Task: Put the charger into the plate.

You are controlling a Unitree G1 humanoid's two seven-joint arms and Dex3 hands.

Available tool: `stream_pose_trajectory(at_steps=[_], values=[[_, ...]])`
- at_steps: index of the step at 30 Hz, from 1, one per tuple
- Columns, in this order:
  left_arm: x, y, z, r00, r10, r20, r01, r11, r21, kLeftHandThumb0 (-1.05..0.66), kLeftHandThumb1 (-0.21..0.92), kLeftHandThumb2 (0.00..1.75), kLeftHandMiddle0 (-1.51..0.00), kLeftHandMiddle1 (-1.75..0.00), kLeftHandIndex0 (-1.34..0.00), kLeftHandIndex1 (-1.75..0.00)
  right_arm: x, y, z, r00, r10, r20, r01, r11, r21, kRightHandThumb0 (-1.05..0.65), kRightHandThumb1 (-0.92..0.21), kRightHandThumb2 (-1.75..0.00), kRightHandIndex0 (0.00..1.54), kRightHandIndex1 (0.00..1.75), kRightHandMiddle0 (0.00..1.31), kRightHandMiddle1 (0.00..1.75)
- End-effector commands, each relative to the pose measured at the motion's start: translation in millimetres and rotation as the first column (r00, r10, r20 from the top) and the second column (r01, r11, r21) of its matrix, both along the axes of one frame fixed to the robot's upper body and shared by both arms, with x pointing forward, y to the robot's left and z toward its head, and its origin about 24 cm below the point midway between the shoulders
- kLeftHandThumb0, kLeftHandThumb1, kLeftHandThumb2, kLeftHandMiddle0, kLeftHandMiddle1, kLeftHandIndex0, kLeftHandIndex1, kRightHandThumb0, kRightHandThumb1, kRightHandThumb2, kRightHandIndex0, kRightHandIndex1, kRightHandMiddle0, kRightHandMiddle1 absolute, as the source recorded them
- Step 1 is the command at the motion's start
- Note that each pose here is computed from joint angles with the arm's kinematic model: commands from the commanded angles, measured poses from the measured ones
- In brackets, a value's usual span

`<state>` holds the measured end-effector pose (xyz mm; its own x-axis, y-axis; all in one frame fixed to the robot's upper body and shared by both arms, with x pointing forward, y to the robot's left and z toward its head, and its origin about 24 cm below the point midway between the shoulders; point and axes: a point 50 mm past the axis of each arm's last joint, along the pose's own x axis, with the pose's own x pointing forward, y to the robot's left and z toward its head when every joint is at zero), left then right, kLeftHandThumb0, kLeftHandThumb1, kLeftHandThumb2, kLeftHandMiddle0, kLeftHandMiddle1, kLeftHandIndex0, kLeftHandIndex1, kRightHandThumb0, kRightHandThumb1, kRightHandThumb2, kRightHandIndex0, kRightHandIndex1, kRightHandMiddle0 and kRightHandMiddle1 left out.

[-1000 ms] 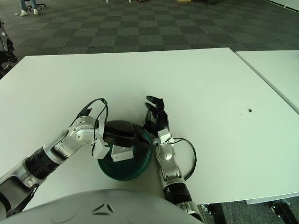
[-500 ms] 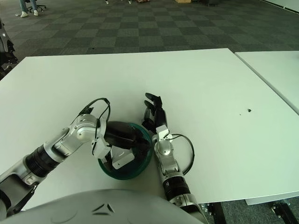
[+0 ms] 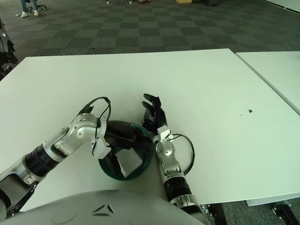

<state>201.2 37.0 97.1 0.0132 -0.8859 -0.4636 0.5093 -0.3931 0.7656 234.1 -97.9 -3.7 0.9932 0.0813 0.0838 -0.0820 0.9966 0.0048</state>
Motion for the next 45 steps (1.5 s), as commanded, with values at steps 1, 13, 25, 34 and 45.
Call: stream_pose_trajectory(at_steps=[1,13,25,34,45], values=[[5.7,4.1,8.6,0.998,-0.014,0.067,0.011,0.999,0.05,-1.05,0.92,0.76,-0.2,-0.37,0.0,-0.7,-43.9,-18.0,-53.9,0.969,-0.037,-0.244,0.024,0.998,-0.057,-0.76,-0.92,-0.99,0.35,0.34,0.0,0.86],[12.8,14.0,24.6,0.993,-0.007,0.117,0.003,1.0,0.031,-1.05,0.92,0.81,-0.16,-0.12,0.0,-0.5,-37.2,-4.8,-41.4,0.98,-0.03,-0.198,0.031,0.999,0.005,-0.69,-0.92,-0.97,0.33,0.31,0.0,0.87],[24.2,47.1,33.7,0.971,0.232,0.055,-0.224,0.968,-0.116,-1.05,0.92,0.82,-0.15,-0.06,0.0,-0.46,-56.0,-0.3,-25.3,0.987,-0.089,-0.134,0.096,0.994,0.046,-0.63,-0.92,-0.92,0.37,0.32,0.0,0.93],[19.8,118.2,-7.3,0.619,0.709,-0.338,-0.775,0.481,-0.41,-1.05,0.92,0.79,-0.22,-0.07,0.0,-0.49,-55.8,-37.1,-64.4,0.946,-0.16,-0.283,0.145,0.987,-0.074,-0.67,-0.92,-0.83,0.3,0.5,0.0,0.97],[4.6,140.0,-51.2,0.119,0.545,-0.83,-0.877,-0.334,-0.346,-0.96,0.92,0.85,-0.17,-0.02,0.0,-0.47,-55.3,-37.6,-73.4,0.9,-0.174,-0.4,0.105,0.976,-0.189,-0.76,-0.92,-0.89,0.26,0.26,0.0,0.8]])
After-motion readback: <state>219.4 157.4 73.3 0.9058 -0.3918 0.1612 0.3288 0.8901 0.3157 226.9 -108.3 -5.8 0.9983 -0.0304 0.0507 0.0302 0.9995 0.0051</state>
